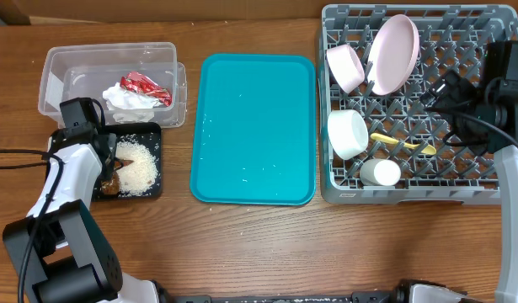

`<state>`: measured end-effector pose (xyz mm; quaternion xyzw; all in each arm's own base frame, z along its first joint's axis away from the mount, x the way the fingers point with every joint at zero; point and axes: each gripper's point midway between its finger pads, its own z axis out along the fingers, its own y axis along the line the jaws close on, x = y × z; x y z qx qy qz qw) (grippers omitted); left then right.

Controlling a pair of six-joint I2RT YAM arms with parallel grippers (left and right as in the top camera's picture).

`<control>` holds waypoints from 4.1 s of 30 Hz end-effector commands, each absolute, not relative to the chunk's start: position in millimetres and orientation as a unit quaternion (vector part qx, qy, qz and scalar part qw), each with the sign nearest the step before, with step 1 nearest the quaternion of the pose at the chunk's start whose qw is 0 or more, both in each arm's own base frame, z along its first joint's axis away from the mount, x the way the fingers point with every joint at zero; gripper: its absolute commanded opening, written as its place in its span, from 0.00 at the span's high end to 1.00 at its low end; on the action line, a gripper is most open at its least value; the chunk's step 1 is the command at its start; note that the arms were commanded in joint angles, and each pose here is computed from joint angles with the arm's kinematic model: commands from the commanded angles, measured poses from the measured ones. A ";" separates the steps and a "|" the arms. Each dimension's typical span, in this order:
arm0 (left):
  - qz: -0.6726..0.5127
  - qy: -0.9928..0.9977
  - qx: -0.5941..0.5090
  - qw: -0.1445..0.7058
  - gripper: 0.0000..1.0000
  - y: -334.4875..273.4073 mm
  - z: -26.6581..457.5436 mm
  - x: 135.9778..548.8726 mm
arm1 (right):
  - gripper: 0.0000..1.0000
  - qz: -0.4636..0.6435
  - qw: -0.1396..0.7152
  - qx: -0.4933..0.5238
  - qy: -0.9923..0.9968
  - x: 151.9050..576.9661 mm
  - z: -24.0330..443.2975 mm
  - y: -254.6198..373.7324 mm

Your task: Sort waste into correct bins and load items into the dishwasher

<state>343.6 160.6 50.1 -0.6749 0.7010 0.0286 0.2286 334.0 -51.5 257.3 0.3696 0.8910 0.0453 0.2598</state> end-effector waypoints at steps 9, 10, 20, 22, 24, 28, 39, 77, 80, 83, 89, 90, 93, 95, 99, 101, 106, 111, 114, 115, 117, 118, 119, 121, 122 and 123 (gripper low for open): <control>-0.246 0.876 -0.250 0.331 0.74 55.6 192.0 422.0 | 0.00 0.104 0.355 0.248 0.895 341.9 317.4 -24.8; -0.287 0.869 -0.199 0.350 0.71 37.1 218.3 422.0 | 0.00 0.104 0.380 0.227 0.891 336.3 334.5 -21.2; -0.343 0.850 -0.138 0.375 0.00 -7.2 269.6 407.9 | 0.00 0.129 0.552 0.182 0.804 185.0 438.1 -1.3; -0.310 0.856 -0.157 0.383 0.00 4.5 263.9 411.6 | 0.00 0.131 0.572 0.177 0.790 166.2 445.3 0.4; -0.281 0.860 -0.173 0.389 0.00 15.3 259.6 414.0 | 0.00 0.130 0.565 0.179 0.795 158.5 439.5 1.2; -0.247 0.864 -0.191 0.396 0.00 28.0 255.3 416.1 | 0.00 0.091 0.527 0.187 0.824 149.1 415.2 -7.7; -0.244 0.864 -0.193 0.396 0.00 29.0 255.0 416.2 | 0.00 0.141 0.644 0.131 0.740 231.2 387.1 2.7; -0.245 0.874 -0.180 0.378 0.00 5.6 234.0 387.3 | 0.00 0.181 0.675 0.088 0.710 245.0 169.7 28.5; -0.192 0.892 -0.172 0.371 0.00 -7.6 200.8 352.9 | 0.00 0.181 0.675 0.088 0.710 244.9 169.9 28.5; -0.140 0.871 -0.157 0.444 0.00 -9.7 194.8 327.7 | 0.00 0.181 0.675 0.088 0.710 245.0 169.8 28.5; -0.105 0.791 -0.061 0.599 0.00 -13.2 192.2 263.8 | 0.00 0.181 0.675 0.088 0.710 244.9 170.0 28.5; -0.092 0.775 -0.048 0.623 0.00 -11.7 195.0 256.0 | 0.00 0.181 0.675 0.088 0.710 245.0 169.7 28.5; -0.053 0.734 -0.064 0.674 0.00 3.7 204.8 244.7 | 0.00 0.181 0.675 0.088 0.710 244.9 169.9 28.5; -0.031 0.721 -0.081 0.687 0.00 13.5 199.3 240.3 | 0.00 0.181 0.675 0.088 0.710 245.0 169.7 28.5; -0.017 0.721 -0.091 0.687 0.00 20.2 172.7 245.3 | 0.00 0.181 0.675 0.088 0.710 245.0 169.7 28.5; -0.017 0.718 -0.091 0.690 0.00 20.6 164.0 247.6 | 0.00 0.181 0.675 0.088 0.710 245.0 169.7 28.5; 0.008 0.728 -0.061 0.682 0.00 19.6 157.8 245.3 | 0.00 0.181 0.675 0.088 0.710 245.0 169.8 28.5; 0.010 0.729 -0.062 0.682 0.00 20.3 157.5 245.3 | 0.00 0.181 0.675 0.088 0.710 245.0 169.7 28.5; 0.009 0.729 -0.062 0.681 0.00 20.2 157.2 245.3 | 0.00 0.181 0.675 0.088 0.710 245.0 169.8 28.5; 0.009 0.729 -0.062 0.681 0.00 20.2 157.2 245.3 | 0.00 0.181 0.675 0.088 0.710 245.0 169.7 28.5; 0.009 0.729 -0.062 0.681 0.00 20.2 157.2 245.3 | 0.00 0.181 0.675 0.088 0.710 245.0 169.8 28.5; 0.009 0.729 -0.062 0.681 0.00 20.2 157.2 245.3 | 0.00 0.181 0.675 0.088 0.710 245.0 169.7 28.5; 0.009 0.729 -0.062 0.681 0.00 20.2 157.2 245.3 | 0.00 0.181 0.675 0.088 0.710 245.0 169.7 28.5; 0.009 0.729 -0.062 0.681 0.00 20.2 157.2 245.3 | 0.00 0.181 0.675 0.088 0.710 245.0 169.7 28.5; 0.009 0.729 -0.062 0.681 0.00 20.2 157.2 245.3 | 0.00 0.181 0.675 0.088 0.710 245.0 169.7 28.5; 0.009 0.729 -0.062 0.681 0.00 20.2 157.2 245.3 | 0.00 0.181 0.675 0.088 0.710 245.0 169.7 28.5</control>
